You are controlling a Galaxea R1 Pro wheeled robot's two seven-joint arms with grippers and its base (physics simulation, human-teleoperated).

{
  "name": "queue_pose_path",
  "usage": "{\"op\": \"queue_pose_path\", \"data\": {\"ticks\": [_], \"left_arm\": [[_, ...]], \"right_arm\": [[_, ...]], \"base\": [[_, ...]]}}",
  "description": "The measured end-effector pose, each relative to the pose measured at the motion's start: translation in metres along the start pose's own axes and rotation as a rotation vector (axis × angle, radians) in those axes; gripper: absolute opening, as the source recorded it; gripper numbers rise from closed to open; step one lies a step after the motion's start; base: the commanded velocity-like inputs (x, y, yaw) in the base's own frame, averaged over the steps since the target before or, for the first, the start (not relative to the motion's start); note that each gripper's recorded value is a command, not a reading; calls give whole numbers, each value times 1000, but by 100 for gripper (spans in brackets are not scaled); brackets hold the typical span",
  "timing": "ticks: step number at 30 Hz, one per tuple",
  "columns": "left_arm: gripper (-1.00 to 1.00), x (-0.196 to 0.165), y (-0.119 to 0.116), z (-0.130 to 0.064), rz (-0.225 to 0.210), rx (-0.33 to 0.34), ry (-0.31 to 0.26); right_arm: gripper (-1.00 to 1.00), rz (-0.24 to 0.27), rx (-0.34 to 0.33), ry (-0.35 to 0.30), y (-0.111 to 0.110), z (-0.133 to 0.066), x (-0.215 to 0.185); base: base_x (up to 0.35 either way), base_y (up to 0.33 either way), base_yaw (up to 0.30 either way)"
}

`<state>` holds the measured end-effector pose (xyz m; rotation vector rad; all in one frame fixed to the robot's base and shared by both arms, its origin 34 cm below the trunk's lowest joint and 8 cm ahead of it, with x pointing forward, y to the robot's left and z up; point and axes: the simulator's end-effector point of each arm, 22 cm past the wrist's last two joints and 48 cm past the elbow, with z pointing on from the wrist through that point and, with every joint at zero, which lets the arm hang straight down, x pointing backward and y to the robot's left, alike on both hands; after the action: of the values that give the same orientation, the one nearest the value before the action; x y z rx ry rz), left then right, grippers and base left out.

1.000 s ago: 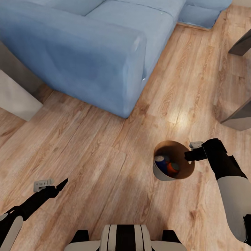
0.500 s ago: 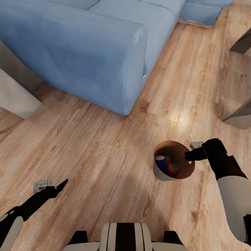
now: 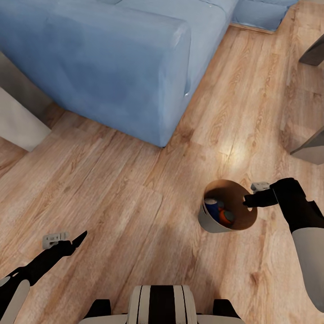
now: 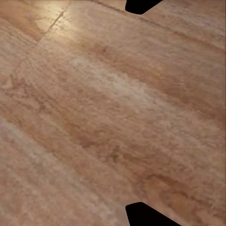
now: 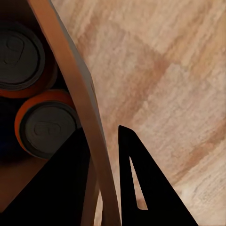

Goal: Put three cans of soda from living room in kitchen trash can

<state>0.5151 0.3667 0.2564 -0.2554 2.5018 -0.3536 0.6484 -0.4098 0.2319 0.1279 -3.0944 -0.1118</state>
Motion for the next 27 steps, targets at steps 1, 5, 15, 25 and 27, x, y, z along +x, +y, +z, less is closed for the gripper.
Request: {"op": "queue_pose_path", "data": {"ticks": [1, 5, 15, 25, 27], "left_arm": [[100, 0, 1, 0, 0, -2, -1], [100, 0, 1, 0, 0, -5, -1], [100, 0, 1, 0, -1, -6, -1], [100, 0, 1, 0, -2, -6, -1], [100, 0, 1, 0, 0, -6, -4]], "right_arm": [[-100, -3, 2, 0, 0, 0, 0], [-100, -3, 2, 0, 0, 0, 0], [-100, -3, 2, 0, 0, 0, 0], [100, -19, 44, 10, 16, 14, -1], [100, -18, 44, 10, 16, 14, -1]], "base": [[0, 0, 0], [0, 0, 0], [0, 0, 0], [0, 0, 0], [0, 0, 0]]}}
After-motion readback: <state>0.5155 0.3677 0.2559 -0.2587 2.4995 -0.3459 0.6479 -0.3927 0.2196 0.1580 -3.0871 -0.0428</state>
